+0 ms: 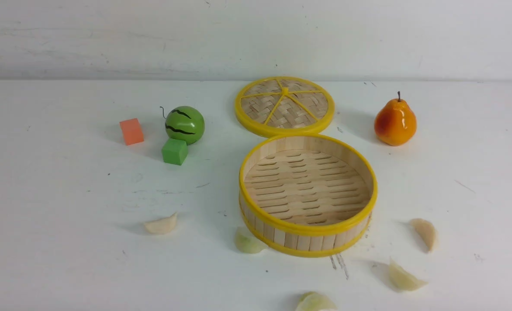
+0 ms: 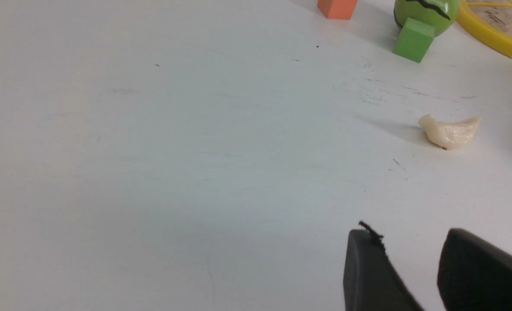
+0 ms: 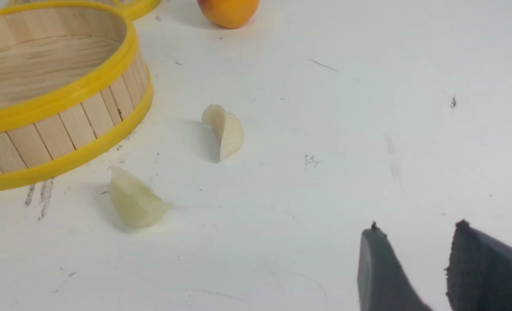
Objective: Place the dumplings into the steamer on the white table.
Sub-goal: 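Reach for and grasp a dumpling on the table with the left gripper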
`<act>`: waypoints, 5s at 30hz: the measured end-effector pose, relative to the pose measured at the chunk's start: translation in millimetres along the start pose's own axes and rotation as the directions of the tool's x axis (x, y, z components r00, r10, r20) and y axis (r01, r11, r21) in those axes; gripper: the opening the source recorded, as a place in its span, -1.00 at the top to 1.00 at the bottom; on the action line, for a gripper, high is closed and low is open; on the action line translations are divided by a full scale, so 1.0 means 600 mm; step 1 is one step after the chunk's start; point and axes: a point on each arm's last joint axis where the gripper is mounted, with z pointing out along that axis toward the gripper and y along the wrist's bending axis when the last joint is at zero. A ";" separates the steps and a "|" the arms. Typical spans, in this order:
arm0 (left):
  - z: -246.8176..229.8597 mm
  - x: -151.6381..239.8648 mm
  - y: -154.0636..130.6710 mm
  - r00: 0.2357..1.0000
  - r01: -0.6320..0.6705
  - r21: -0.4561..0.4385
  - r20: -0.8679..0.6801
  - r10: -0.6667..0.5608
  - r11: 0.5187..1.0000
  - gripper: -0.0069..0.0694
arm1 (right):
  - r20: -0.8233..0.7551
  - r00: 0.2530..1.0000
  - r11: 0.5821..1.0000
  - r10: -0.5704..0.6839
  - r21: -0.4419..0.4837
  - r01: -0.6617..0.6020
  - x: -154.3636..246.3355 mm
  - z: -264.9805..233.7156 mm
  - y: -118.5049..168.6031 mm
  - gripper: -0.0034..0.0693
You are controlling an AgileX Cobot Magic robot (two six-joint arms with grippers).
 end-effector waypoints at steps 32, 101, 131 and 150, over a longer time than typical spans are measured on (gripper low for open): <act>0.000 0.000 0.000 1.000 0.000 0.000 0.000 0.000 1.000 0.20 | 0.000 1.000 1.000 -0.008 0.003 0.008 0.000 0.000 0.000 0.25; -0.107 -0.201 -0.106 0.872 0.452 0.451 -0.041 -0.488 0.770 0.27 | 0.005 0.832 0.759 0.555 -0.414 -0.503 -0.113 -0.055 0.062 0.48; 0.263 -0.213 -0.275 0.445 -0.294 0.199 -0.837 0.318 0.935 0.55 | -0.570 0.657 0.793 -0.494 -0.605 0.072 -0.229 0.088 0.183 0.94; 0.429 -0.179 -0.332 0.422 -0.360 0.178 -0.844 0.330 0.916 -0.63 | -0.544 0.691 0.798 -0.477 -0.598 0.080 -0.234 0.093 0.185 0.90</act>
